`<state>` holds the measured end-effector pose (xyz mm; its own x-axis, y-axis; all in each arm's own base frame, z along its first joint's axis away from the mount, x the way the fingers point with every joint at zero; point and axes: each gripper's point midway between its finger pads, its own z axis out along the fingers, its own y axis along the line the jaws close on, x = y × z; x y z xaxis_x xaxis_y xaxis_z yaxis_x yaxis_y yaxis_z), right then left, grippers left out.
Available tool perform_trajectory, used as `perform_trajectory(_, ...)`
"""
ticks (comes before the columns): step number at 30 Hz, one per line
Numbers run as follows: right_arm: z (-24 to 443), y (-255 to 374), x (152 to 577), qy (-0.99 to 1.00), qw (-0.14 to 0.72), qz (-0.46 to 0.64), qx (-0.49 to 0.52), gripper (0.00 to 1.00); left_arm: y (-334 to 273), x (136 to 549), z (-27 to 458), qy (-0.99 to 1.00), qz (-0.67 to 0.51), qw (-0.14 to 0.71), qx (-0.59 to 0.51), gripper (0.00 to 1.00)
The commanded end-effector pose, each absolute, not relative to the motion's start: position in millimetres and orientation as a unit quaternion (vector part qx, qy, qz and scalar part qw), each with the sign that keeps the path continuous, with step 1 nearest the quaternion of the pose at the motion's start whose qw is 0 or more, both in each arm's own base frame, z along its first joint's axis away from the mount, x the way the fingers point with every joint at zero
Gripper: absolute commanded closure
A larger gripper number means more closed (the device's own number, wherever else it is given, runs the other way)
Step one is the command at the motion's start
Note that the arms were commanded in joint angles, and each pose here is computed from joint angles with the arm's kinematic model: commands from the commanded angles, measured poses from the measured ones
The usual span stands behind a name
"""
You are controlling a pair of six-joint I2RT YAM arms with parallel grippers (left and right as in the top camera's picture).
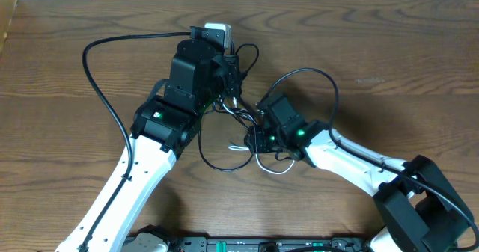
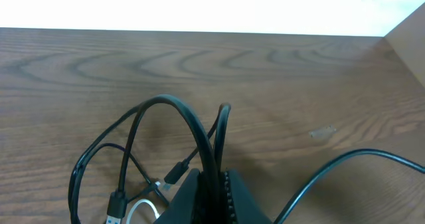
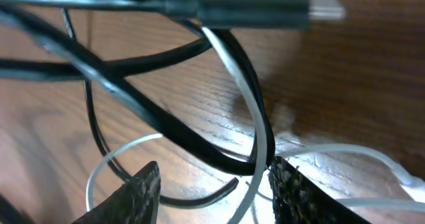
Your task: Untangle cables
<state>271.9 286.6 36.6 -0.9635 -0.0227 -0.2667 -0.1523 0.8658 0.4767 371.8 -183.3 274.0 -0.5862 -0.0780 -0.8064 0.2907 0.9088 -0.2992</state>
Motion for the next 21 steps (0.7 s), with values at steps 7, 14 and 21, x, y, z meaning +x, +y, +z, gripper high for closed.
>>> perform_trajectory(7,32.0,285.3,274.8,0.961,0.127,0.242,0.043,0.89,-186.2,370.9,279.0,0.862,-0.210,0.455,0.071,0.92)
perform_trajectory(14,34.5,288.7,276.5,0.957,0.126,0.253,0.059,0.99,-185.7,370.0,277.3,0.865,-0.208,0.452,0.071,0.92)
perform_trajectory(21,52.2,287.3,282.9,0.952,0.149,0.266,0.029,0.99,-185.4,370.1,277.2,0.864,-0.201,0.455,0.082,0.92)
